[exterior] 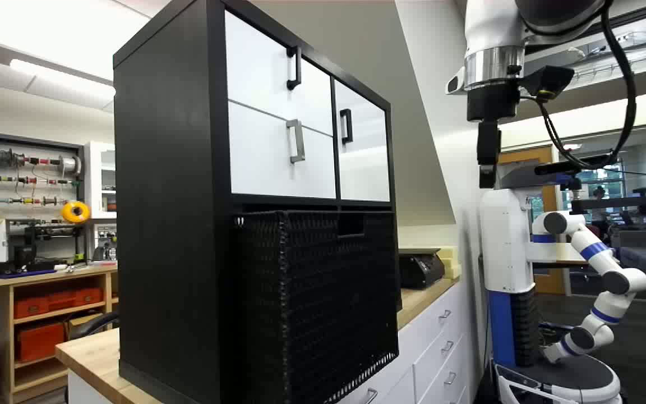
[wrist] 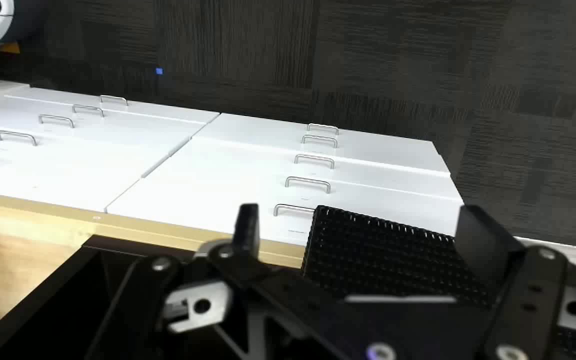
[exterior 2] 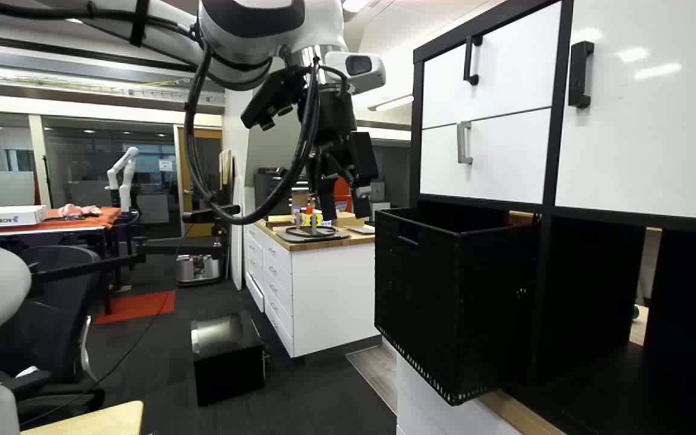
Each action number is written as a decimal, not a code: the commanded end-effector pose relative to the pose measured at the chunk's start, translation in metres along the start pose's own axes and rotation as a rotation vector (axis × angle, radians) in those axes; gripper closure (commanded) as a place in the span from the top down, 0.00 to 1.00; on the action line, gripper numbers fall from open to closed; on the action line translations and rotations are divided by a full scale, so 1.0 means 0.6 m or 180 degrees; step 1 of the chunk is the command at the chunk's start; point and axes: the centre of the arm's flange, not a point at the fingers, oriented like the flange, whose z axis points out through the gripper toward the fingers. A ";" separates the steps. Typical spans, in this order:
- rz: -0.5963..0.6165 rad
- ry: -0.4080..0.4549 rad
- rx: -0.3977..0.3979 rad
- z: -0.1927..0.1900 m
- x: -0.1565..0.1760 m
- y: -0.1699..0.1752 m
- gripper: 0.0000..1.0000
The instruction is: Push the black basket under the black and white cabinet backwards
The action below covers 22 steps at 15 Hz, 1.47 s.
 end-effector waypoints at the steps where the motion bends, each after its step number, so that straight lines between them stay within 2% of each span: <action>1: 0.0000 0.0000 0.0000 0.000 0.000 0.000 1.00; 12: 0.0000 0.0000 0.0000 0.000 0.000 0.000 1.00; 17: 0.0229 0.0110 -0.0010 0.042 0.008 -0.008 1.00; 22: 0.0661 0.0202 -0.0058 0.110 0.031 -0.021 1.00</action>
